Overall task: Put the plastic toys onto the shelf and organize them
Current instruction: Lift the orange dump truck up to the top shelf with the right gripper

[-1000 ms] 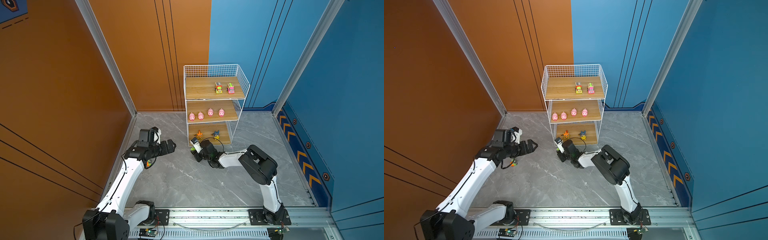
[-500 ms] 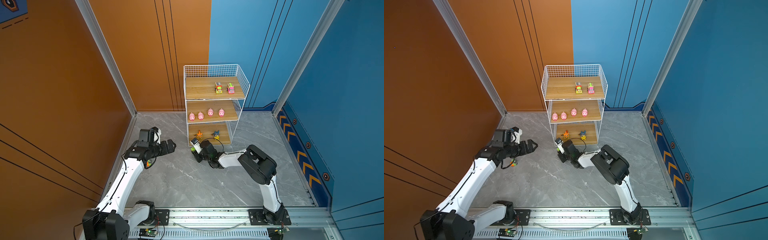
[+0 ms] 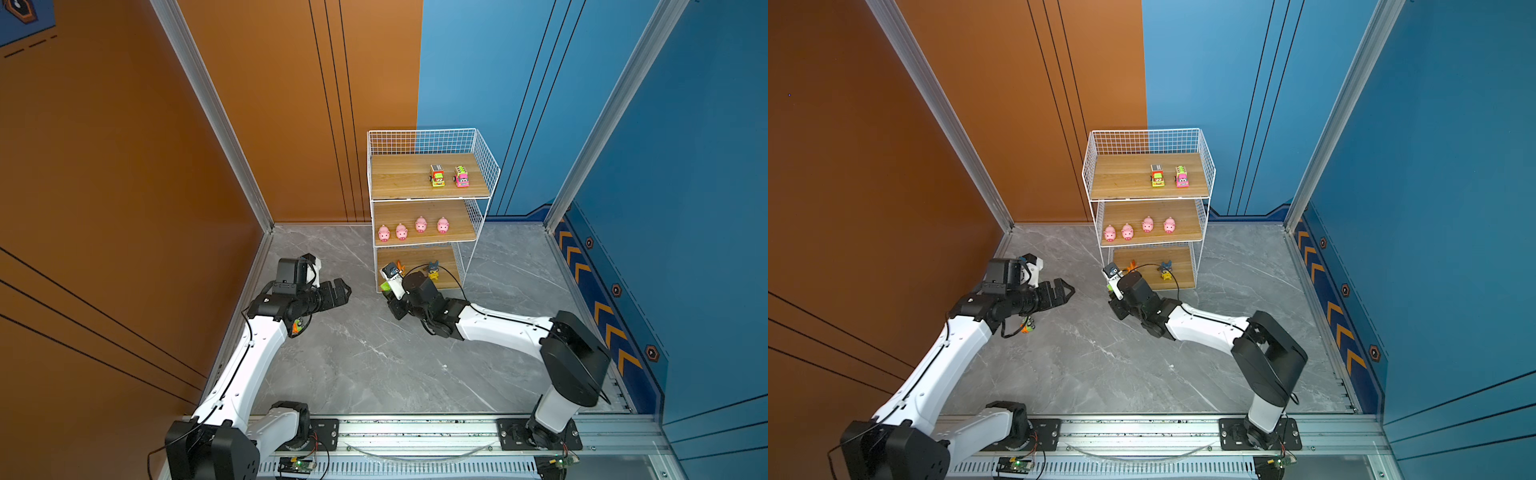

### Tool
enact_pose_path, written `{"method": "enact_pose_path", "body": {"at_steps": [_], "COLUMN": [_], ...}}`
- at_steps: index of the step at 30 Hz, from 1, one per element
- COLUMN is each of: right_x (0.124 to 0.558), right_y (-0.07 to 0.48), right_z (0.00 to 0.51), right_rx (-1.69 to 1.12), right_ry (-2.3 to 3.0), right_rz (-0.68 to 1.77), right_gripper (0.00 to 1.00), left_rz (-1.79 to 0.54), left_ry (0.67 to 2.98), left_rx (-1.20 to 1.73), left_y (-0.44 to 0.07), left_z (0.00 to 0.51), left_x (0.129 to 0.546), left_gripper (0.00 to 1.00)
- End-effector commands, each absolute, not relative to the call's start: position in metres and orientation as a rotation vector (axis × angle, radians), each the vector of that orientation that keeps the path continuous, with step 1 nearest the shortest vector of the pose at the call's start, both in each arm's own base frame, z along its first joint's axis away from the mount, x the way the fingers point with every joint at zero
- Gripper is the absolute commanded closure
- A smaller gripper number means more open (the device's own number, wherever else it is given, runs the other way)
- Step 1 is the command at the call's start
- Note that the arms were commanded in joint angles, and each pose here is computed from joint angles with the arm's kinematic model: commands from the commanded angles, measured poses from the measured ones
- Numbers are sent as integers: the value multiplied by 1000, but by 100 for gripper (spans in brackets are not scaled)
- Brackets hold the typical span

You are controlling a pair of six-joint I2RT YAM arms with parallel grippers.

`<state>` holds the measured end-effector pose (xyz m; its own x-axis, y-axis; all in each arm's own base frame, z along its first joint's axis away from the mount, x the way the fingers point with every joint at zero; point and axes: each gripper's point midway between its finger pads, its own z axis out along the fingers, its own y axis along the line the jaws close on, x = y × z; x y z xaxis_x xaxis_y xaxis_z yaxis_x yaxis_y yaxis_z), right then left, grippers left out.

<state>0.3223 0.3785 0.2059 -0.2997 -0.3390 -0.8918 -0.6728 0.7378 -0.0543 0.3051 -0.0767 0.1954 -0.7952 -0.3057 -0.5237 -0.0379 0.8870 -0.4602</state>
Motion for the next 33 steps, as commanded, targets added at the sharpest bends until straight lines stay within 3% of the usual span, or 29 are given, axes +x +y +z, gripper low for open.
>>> {"method": "enact_pose_path", "body": {"at_steps": [1, 8, 16, 25, 29, 33], "right_x": [306, 296, 336, 402, 416, 422], "right_y": [348, 322, 297, 289, 288, 298], "right_z": [250, 374, 475, 505, 510, 508], "right_rx": [-709, -580, -378, -237, -200, -201], "right_ry": [1944, 1787, 1681, 1725, 1719, 1710], "right_rz": [290, 257, 213, 211, 238, 275], "right_gripper": [78, 78, 77, 77, 77, 77], "left_rz": [-604, -594, -575, -521, -513, -471], "left_ry": [2405, 2368, 2340, 2244, 2193, 2213], "left_rx": [-231, -216, -129, 32, 116, 187], "left_y": [-78, -77, -86, -108, -126, -133], "left_z": [203, 213, 222, 259, 292, 282], "left_x": [302, 300, 294, 286, 285, 290], "left_gripper": [1, 1, 1, 1, 2, 2]}}
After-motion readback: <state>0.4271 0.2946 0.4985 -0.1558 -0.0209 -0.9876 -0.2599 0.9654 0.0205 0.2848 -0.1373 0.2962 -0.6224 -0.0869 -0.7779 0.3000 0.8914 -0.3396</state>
